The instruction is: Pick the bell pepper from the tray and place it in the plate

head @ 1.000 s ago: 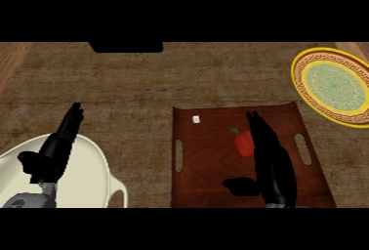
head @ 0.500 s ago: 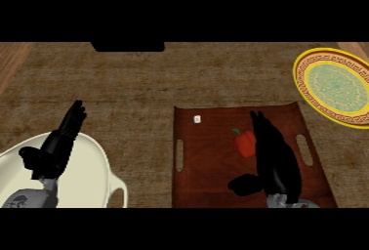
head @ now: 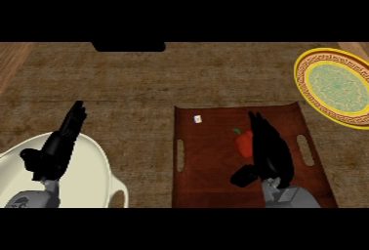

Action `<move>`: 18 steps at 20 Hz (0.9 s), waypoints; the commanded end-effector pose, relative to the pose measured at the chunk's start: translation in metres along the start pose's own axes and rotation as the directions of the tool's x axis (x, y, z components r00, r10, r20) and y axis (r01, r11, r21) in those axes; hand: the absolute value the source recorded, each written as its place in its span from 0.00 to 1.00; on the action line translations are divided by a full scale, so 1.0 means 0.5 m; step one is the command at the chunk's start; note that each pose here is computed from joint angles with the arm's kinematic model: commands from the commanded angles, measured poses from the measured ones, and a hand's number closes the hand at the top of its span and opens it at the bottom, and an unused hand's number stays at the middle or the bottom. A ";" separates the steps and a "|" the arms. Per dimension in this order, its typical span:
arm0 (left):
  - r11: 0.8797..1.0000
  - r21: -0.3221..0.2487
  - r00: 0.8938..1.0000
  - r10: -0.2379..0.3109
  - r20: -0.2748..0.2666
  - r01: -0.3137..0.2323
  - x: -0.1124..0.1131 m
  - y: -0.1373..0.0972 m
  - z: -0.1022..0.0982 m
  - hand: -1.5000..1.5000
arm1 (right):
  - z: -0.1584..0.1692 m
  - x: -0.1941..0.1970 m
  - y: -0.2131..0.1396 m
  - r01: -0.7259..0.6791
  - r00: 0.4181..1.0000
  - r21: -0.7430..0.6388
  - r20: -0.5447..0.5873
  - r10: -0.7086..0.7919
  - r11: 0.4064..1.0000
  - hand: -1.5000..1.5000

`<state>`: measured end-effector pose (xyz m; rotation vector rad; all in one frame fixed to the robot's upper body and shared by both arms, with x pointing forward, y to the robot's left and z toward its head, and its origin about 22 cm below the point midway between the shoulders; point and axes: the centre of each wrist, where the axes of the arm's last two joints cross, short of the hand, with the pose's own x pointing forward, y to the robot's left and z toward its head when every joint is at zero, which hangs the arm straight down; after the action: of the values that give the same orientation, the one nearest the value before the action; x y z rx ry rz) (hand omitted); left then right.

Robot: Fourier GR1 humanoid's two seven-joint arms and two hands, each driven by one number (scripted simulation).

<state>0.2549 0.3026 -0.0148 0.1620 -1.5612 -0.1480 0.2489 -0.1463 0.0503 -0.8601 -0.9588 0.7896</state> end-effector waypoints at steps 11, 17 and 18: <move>1.000 -0.014 0.999 0.024 -0.028 -0.024 0.016 0.002 -0.005 0.50 | -0.081 -0.038 0.026 -0.060 0.996 0.010 -0.069 0.060 0.998 0.00; 1.000 -0.011 0.999 0.014 -0.037 -0.015 0.019 -0.063 -0.028 0.50 | -0.110 -0.042 0.063 -0.070 0.996 0.085 0.056 0.065 0.994 1.00; 1.000 -0.016 1.000 0.007 -0.026 -0.007 -0.021 0.017 0.011 0.50 | -0.101 -0.058 0.107 -0.067 0.997 0.070 0.041 0.064 0.995 1.00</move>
<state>0.2572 0.3005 -0.0132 0.1562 -1.5564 -0.1472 0.2795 -0.1605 0.0059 -0.8248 -0.9321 0.8618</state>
